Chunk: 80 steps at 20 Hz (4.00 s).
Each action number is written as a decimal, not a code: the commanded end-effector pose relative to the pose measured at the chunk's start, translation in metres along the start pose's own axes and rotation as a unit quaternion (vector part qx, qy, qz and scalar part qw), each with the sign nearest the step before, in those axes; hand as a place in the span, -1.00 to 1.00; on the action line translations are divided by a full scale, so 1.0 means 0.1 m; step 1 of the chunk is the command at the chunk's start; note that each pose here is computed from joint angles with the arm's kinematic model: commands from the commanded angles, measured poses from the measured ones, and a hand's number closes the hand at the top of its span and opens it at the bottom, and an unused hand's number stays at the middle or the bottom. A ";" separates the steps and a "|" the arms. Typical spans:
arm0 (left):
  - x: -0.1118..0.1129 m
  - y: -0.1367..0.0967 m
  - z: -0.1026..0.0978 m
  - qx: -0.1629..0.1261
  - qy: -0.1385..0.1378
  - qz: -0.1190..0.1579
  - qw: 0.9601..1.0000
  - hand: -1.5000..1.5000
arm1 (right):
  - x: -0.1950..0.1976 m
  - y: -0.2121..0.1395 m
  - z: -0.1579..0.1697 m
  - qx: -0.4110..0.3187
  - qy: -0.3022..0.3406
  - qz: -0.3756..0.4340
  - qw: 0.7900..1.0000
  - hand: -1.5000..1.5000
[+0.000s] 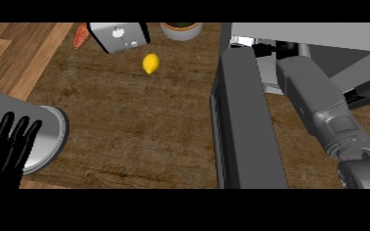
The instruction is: Pick up the milk, place it into the microwave and close the microwave
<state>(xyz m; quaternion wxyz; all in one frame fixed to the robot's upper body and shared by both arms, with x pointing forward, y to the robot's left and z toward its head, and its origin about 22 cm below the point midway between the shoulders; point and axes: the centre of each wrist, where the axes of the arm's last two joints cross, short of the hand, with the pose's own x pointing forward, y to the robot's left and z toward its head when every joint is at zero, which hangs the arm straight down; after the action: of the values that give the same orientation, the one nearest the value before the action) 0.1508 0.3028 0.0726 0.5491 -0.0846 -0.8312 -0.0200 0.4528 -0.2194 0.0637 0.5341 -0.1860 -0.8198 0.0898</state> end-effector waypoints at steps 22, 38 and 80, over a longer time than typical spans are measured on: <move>-0.09 -0.19 -0.32 -0.043 -0.001 -0.028 0.999 -1.00 | 0.16 0.33 -0.02 0.001 0.030 0.051 0.998 -1.00; -0.16 -0.43 -0.35 -0.060 0.011 -0.024 0.998 -1.00 | -0.12 0.04 0.13 -0.004 0.044 0.040 0.998 -1.00; -0.98 -1.06 -0.77 -0.240 0.111 -0.031 0.964 1.00 | -1.14 -0.15 1.74 0.094 0.041 -0.189 0.977 -1.00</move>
<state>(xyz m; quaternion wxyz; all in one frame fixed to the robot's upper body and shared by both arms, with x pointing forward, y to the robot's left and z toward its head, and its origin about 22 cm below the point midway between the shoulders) 0.2280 0.1894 0.0287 0.5915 -0.1869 -0.7503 -0.2288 0.3503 -0.2642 -0.0852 0.5957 0.0015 -0.8008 0.0613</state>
